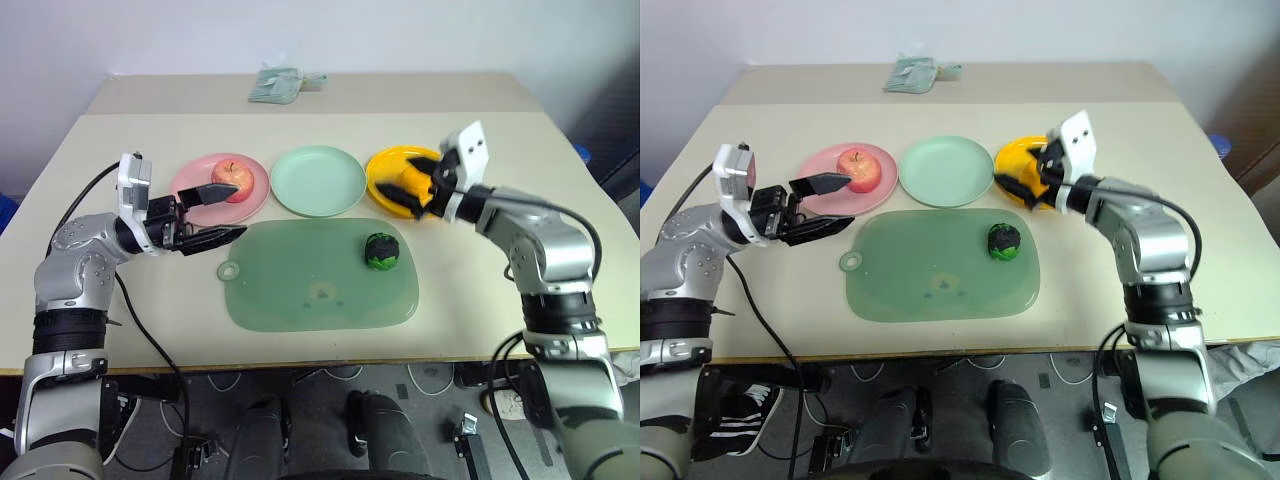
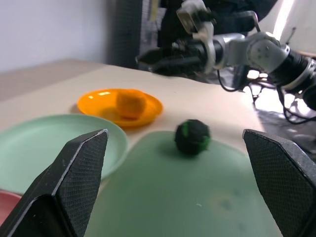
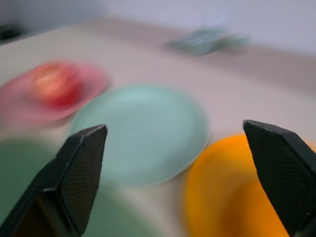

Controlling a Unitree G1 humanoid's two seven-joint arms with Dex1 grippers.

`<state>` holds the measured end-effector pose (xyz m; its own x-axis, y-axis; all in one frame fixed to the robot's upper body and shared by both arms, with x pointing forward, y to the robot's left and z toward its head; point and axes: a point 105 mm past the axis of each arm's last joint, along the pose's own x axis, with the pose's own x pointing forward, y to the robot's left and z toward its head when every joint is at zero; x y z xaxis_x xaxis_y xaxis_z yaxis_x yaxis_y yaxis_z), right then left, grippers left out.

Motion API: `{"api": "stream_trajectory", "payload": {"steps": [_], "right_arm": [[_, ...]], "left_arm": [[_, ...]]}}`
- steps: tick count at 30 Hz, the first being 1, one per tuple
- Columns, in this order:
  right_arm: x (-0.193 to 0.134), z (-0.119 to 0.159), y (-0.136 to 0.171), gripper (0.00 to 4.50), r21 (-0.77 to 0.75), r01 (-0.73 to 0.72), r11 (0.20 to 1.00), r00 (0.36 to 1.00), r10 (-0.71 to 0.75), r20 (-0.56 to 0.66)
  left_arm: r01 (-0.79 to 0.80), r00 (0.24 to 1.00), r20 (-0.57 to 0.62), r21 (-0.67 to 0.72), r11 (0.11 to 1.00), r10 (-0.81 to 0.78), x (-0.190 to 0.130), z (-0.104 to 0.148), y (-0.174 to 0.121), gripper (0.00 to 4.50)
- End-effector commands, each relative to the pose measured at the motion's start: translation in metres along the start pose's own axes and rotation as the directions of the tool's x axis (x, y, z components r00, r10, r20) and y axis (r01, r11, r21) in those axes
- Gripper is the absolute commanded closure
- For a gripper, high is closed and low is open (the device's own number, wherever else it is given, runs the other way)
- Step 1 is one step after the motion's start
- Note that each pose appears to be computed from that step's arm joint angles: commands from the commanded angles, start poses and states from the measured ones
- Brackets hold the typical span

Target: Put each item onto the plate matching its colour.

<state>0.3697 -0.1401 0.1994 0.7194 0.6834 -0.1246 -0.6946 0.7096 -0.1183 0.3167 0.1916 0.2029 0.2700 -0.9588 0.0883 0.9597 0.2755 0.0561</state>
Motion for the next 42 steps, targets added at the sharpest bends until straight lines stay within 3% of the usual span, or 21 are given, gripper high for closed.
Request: {"api": "stream_trajectory", "payload": {"steps": [1, 3, 9, 13, 24, 27, 28, 29, 35, 42], "right_arm": [[-0.011, -0.006, 0.017, 0.02, -0.124, -0.059, 0.991, 0.995, 0.048, -0.088], [-0.015, -0.021, 0.023, 0.02, -0.157, -0.088, 0.984, 0.986, 0.064, -0.153], [-0.017, -0.033, 0.035, 0.02, -0.117, -0.137, 0.984, 0.974, 0.112, -0.197], [-0.018, -0.049, 0.029, 0.02, -0.164, -0.117, 0.979, 0.964, 0.072, -0.257], [-0.015, -0.064, 0.029, 0.02, -0.072, -0.122, 0.990, 0.953, 0.097, -0.287], [-0.016, -0.067, 0.032, 0.76, -0.068, -0.139, 0.988, 0.949, 0.113, -0.295], [-0.016, -0.067, 0.033, 1.36, -0.071, -0.144, 0.987, 0.947, 0.116, -0.299], [-0.017, -0.067, 0.034, 1.65, -0.080, -0.148, 0.986, 0.945, 0.118, -0.304], [-0.017, -0.059, 0.030, 1.65, -0.094, -0.126, 0.988, 0.956, 0.095, -0.277], [0.000, -0.015, 0.025, 1.65, -0.106, -0.078, 0.991, 0.992, 0.067, -0.111]], "left_arm": [[0.053, 0.998, -0.035, 0.033, 0.998, -0.052, 0.002, 0.005, -0.006, 0.00], [0.059, 0.997, -0.042, 0.047, 0.997, -0.057, 0.004, 0.004, -0.005, 0.00], [0.072, 0.997, -0.042, 0.012, 0.997, -0.071, 0.005, 0.004, -0.004, 0.00], [0.075, 0.996, -0.043, 0.011, 0.997, -0.074, 0.005, 0.005, -0.004, 0.00], [0.055, 0.998, -0.039, 0.035, 0.998, -0.054, 0.003, 0.006, -0.002, 0.00], [0.052, 0.998, -0.041, 0.041, 0.998, -0.050, 0.002, 0.005, -0.002, 0.00], [0.052, 0.998, -0.042, 0.042, 0.998, -0.050, 0.002, 0.005, -0.002, 0.00], [0.052, 0.998, -0.042, 0.043, 0.998, -0.050, 0.002, 0.005, -0.002, 0.00], [0.052, 0.998, -0.036, 0.049, 0.997, -0.051, 0.002, 0.005, -0.002, 0.00], [-0.094, 0.995, 0.029, 0.142, 0.985, 0.091, 0.002, 0.014, 0.020, 0.00]]}}
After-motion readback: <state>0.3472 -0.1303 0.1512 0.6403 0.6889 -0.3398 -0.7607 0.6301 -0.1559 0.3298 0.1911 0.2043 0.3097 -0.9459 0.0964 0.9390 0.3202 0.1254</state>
